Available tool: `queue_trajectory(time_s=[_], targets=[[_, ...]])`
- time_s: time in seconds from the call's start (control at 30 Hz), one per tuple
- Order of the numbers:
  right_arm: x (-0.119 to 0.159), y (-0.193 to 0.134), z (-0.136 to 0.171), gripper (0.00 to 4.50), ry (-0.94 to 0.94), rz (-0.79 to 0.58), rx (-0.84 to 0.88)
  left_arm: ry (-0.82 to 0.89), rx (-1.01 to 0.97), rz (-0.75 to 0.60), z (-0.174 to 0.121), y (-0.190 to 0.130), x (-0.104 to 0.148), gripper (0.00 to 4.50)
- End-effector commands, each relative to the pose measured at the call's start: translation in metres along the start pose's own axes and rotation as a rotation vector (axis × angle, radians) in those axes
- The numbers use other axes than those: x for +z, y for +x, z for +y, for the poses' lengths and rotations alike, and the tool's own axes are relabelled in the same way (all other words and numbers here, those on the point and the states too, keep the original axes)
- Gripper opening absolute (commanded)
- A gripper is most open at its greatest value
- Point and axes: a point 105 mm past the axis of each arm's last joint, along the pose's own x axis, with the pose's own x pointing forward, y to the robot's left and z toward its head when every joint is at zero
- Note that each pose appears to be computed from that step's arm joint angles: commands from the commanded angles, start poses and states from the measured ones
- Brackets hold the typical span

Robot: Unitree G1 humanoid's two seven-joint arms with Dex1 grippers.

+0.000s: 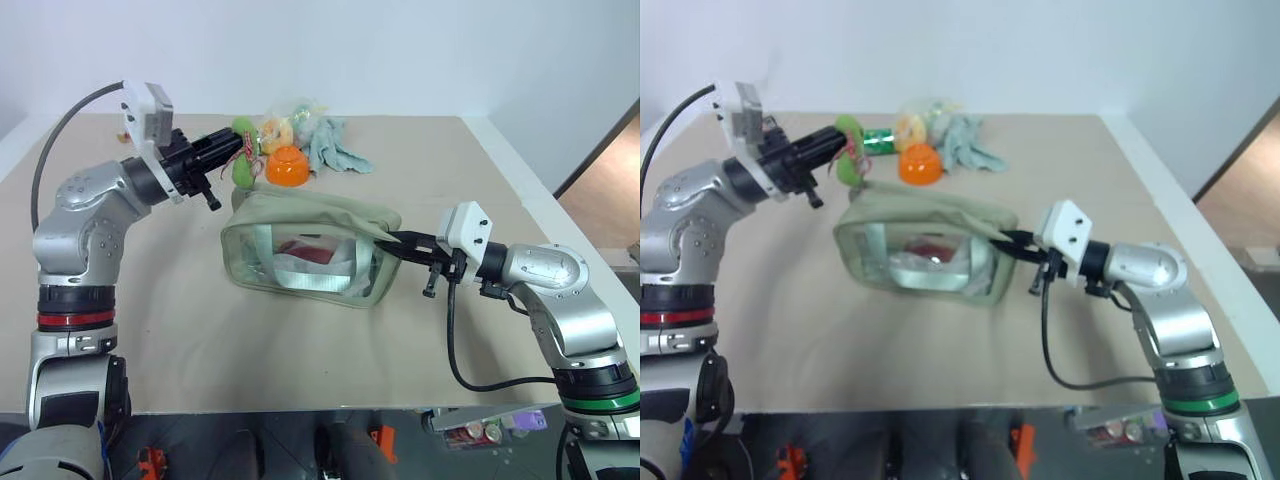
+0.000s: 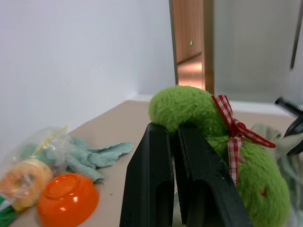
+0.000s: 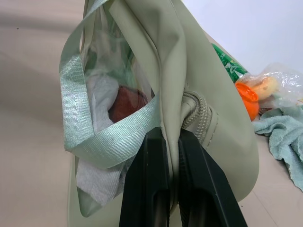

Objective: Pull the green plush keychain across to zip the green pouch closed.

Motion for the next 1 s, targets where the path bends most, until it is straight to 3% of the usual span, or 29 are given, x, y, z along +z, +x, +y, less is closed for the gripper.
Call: queue_trajectory(time_s=[0.03, 0.23, 0.4, 0.8, 1.0], targets=[[0.004, 0.000, 0.000, 0.00, -0.020, -0.008, -0.003, 0.173, -0.043, 0.021, -0.005, 0.009, 0.017, 0.03], [0.003, -0.001, 0.001, 0.00, -0.020, -0.005, -0.005, 0.310, -0.038, 0.115, -0.003, 0.021, 0.007, 0.03], [0.002, -0.001, 0.001, 0.00, -0.019, -0.005, -0.006, 0.306, -0.006, 0.116, 0.000, 0.029, 0.005, 0.03], [0.003, 0.000, 0.001, 0.00, -0.018, -0.008, -0.006, 0.232, -0.144, 0.027, -0.043, 0.059, 0.014, 0.03], [0.003, 0.000, 0.002, 0.00, -0.016, -0.010, -0.003, 0.221, -0.148, 0.023, -0.051, 0.067, 0.013, 0.03]])
